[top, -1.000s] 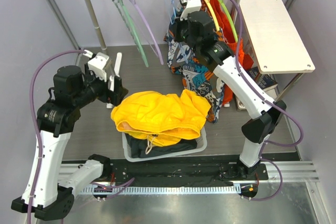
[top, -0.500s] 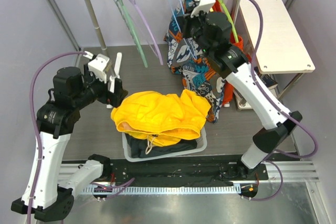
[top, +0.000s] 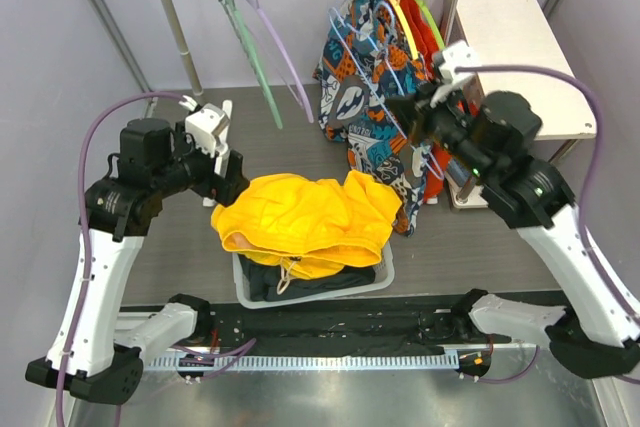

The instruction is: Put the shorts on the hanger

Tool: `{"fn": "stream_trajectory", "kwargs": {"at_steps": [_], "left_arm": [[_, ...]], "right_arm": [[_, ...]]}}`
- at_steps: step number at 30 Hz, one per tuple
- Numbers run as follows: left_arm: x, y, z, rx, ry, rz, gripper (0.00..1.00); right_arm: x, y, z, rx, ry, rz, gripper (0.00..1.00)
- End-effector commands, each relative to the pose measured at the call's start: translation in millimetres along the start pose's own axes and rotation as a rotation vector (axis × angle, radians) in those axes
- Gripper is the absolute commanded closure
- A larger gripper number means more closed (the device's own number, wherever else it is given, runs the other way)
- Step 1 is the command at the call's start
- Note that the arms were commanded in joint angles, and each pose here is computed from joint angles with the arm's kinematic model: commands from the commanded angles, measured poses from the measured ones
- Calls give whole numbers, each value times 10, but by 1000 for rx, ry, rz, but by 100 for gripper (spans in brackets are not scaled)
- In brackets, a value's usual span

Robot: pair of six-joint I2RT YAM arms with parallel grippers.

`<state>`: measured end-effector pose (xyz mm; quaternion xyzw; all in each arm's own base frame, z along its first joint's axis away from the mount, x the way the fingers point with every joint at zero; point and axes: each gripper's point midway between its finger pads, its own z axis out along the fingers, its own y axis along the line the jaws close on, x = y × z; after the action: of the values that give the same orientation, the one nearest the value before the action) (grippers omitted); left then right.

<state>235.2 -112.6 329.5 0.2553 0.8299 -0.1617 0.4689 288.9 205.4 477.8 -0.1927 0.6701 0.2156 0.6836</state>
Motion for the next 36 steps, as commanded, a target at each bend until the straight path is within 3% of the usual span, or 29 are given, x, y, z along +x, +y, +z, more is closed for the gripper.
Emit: {"fn": "stream_trajectory", "kwargs": {"at_steps": [1,3,7,9,13,17,26,34,36], "left_arm": [[63,-78,-75,41,8,46,0],[177,-82,-60,49,47,55,0],[427,-118,-96,79,147,81,5],[587,-159,-136,112,206,108,9],[833,-214,-202,151,291,125,15],[1136,-266,-244,189,397,116,14],[1292,-257,-299,170,439,106,14],[1416,-172,-162,149,500,81,36],[1417,-143,-127,139,512,76,47]], "right_arm": [[289,110,-639,-120,82,-131,99],[327,183,-1003,-188,74,-173,99],[794,392,-1629,-395,199,-285,99],[908,559,-1874,-560,202,-395,99],[1092,670,-2175,-681,256,-418,99],[1211,745,-2221,-766,300,-432,99],[1375,937,-2107,-920,351,-382,99],[1331,1062,-1745,-941,264,-334,99],[1321,1089,-1659,-948,261,-316,99]]}}
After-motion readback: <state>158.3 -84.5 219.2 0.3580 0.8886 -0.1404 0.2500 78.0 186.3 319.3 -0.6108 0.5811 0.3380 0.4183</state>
